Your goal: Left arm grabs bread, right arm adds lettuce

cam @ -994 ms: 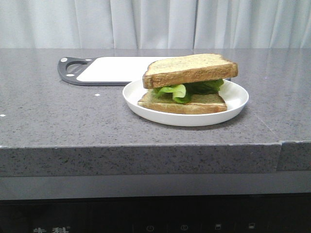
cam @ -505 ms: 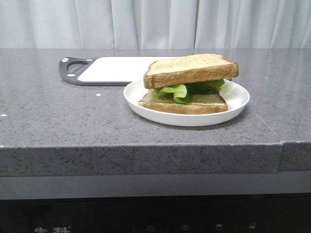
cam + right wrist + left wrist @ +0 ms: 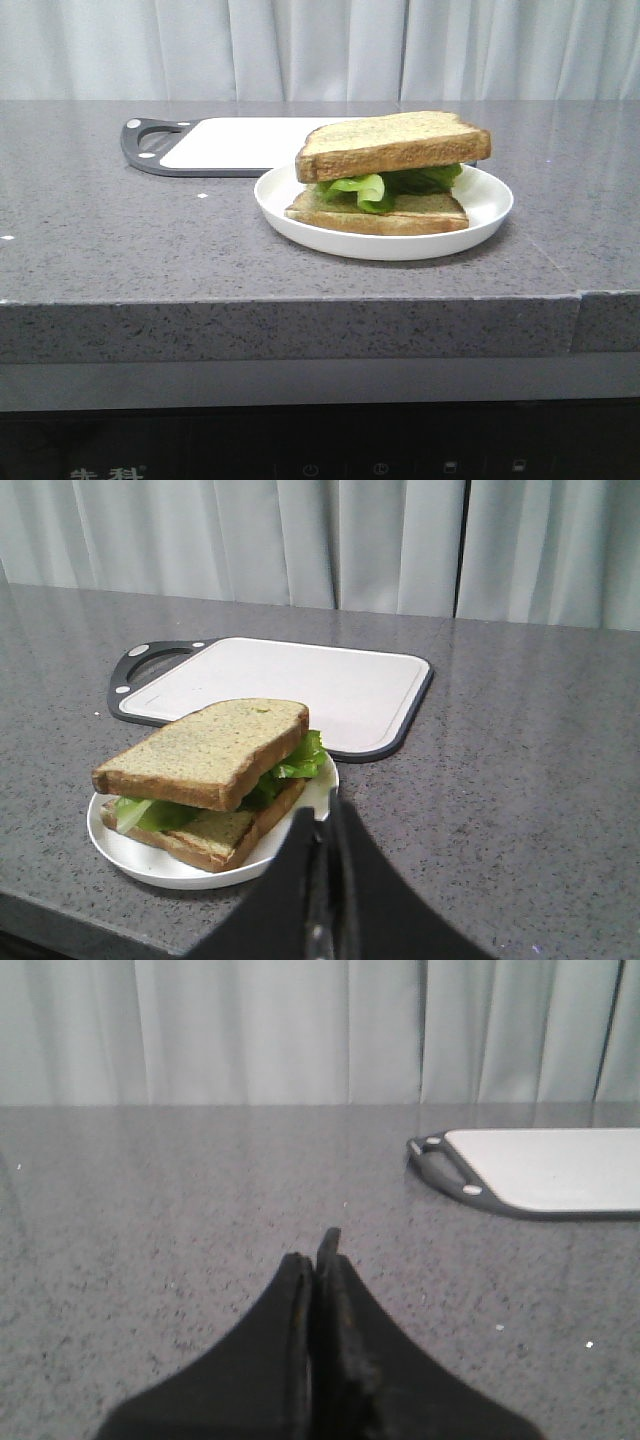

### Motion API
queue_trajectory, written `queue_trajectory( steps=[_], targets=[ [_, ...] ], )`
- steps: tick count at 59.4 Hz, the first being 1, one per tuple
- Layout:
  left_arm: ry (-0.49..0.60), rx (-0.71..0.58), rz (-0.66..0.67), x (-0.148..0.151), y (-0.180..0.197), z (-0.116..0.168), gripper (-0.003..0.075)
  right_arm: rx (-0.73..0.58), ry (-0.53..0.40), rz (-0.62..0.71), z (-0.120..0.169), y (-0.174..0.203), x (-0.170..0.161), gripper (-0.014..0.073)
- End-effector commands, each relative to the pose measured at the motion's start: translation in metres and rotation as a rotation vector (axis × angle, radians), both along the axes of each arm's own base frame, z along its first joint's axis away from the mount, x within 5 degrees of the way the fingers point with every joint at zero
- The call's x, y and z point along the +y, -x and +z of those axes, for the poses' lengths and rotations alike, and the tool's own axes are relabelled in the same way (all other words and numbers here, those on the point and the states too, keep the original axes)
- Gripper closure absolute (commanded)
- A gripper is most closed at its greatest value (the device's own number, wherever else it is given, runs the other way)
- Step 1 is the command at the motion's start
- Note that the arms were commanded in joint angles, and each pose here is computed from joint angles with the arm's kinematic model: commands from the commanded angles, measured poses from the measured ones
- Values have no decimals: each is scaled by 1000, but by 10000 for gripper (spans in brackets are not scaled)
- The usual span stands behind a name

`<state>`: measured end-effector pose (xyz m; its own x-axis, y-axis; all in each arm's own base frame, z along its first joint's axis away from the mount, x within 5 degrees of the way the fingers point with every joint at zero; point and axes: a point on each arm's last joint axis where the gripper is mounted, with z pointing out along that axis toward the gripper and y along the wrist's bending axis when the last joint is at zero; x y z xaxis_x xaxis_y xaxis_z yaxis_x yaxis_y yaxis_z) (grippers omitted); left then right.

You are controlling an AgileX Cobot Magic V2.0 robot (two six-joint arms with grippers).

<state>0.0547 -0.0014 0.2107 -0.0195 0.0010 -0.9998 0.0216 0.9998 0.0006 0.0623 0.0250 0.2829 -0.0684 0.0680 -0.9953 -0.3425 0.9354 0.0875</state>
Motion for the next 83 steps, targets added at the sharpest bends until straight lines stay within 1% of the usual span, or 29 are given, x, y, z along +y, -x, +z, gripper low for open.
queue_trajectory(
  steps=[1, 5, 6, 12, 66, 70, 76, 83],
  targets=[
    [31, -98, 14, 1, 1, 5, 741, -90, -35, -35, 16, 0, -3, 654],
    [31, -98, 17, 1, 0, -2, 741, -90, -35, -35, 16, 0, -3, 654],
    [31, -77, 16, 1, 0, -4, 741, -90, -35, -35, 16, 0, -3, 654],
    [36, -95, 16, 1, 0, -2, 741, -90, -34, -35, 15, 0, -3, 654],
    [36, -93, 16, 1, 0, -2, 741, -91, -35, -35, 16, 0, -3, 654],
    [36, -93, 16, 1, 0, -2, 741, -95, -30, -42, 12, -2, -3, 654],
    [36, -93, 16, 1, 0, -2, 741, -128, -6, -93, 4, -3, -7, 654],
    [36, -93, 16, 1, 0, -2, 741, -124, -37, -176, -17, -2, -13, 654]
  ],
)
